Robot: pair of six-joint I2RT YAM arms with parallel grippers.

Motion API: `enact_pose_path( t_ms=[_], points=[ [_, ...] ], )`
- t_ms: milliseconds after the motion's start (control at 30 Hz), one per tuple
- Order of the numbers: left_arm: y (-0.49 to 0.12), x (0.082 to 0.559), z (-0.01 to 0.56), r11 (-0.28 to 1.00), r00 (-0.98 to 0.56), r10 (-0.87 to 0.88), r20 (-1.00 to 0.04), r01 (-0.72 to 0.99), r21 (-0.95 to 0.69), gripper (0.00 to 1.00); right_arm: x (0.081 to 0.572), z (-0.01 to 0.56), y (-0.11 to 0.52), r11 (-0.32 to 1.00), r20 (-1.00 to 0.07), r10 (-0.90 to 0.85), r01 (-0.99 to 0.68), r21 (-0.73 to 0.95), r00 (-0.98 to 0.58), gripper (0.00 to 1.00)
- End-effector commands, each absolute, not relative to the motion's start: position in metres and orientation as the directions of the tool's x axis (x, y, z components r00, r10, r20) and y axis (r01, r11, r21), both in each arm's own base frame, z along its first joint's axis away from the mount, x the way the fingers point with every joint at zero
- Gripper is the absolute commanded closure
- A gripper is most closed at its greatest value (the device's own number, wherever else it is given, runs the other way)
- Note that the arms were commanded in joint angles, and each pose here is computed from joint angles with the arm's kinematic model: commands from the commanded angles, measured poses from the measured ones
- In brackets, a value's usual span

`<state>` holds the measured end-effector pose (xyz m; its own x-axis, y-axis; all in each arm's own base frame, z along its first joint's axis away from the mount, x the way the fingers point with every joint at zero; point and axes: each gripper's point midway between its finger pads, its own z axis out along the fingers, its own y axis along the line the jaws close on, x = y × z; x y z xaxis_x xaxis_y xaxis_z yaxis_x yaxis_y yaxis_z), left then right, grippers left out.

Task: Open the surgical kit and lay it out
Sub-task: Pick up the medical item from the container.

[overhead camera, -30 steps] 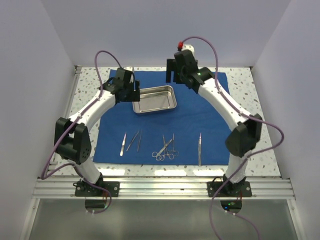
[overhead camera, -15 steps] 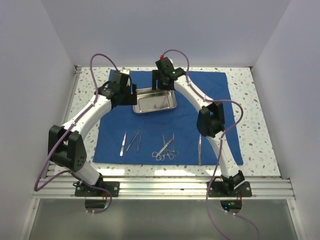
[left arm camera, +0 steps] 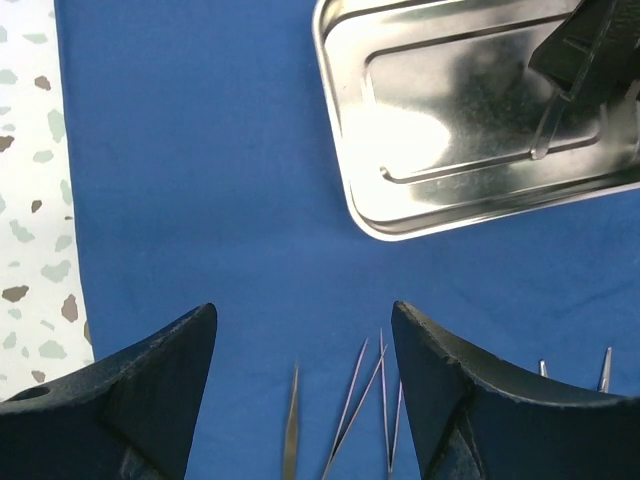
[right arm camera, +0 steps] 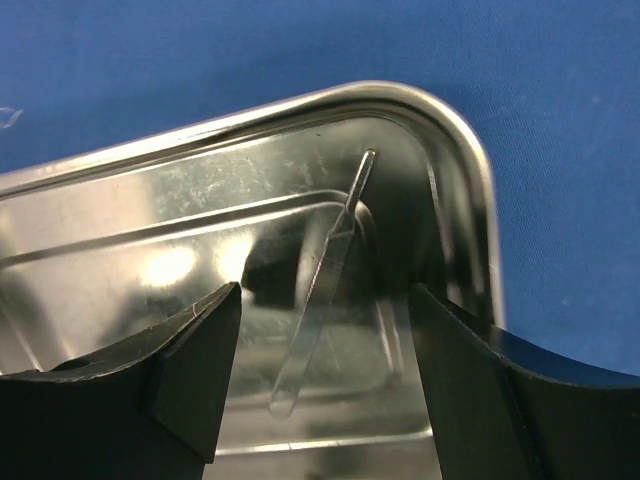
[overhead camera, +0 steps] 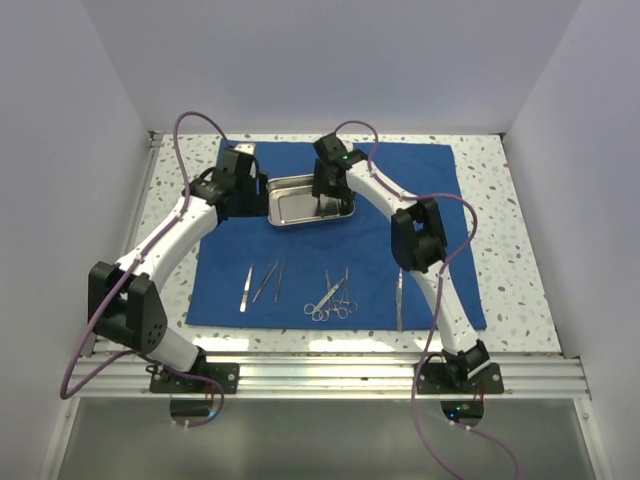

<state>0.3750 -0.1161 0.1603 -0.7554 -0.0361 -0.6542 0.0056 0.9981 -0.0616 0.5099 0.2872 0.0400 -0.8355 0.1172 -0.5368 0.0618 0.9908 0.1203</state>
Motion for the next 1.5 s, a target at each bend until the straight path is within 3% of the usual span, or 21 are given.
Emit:
enact_pose_path(
  t_ms=[0, 367, 567, 767, 967, 1233, 1467],
  points=[
    [-0.103, 0.362, 0.167, 1.000, -0.752, -0.015, -0.659, 0.004, -0.027, 0.25, 0.527, 0.040, 0.287, 0.979, -0.566, 0.195, 0.126, 0.159, -0.801, 0.29],
    [-0.096, 0.344, 0.161, 1.000, -0.774, 0.010, -0.633, 0.014, -0.002, 0.26, 0.549, 0.017, 0.273, 0.974, -0.627, 0.217, 0.204, 0.093, -0.749, 0.31],
    [-0.092, 0.338, 0.161, 1.000, -0.777, 0.030, -0.628, 0.026, 0.014, 0.26, 0.550, -0.014, 0.268, 0.975, -0.609, 0.197, 0.218, 0.040, -0.768, 0.40],
    [-0.087, 0.334, 0.163, 0.999, -0.775, 0.043, -0.631, 0.027, 0.036, 0.26, 0.539, -0.034, 0.260, 0.975, -0.570, 0.172, 0.220, -0.016, -0.803, 0.64],
    [-0.091, 0.337, 0.160, 0.999, -0.775, 0.041, -0.631, 0.034, 0.023, 0.26, 0.523, -0.042, 0.249, 0.975, -0.528, 0.139, 0.208, -0.074, -0.838, 1.00],
    [-0.097, 0.342, 0.158, 0.999, -0.777, 0.030, -0.629, 0.039, 0.000, 0.26, 0.537, -0.014, 0.263, 0.984, -0.596, 0.151, 0.176, 0.018, -0.789, 1.00],
    [-0.101, 0.350, 0.148, 1.000, -0.779, 0.010, -0.627, 0.025, -0.015, 0.25, 0.571, 0.097, 0.288, 0.976, -0.748, 0.213, 0.096, 0.196, -0.628, 1.00]
  ],
)
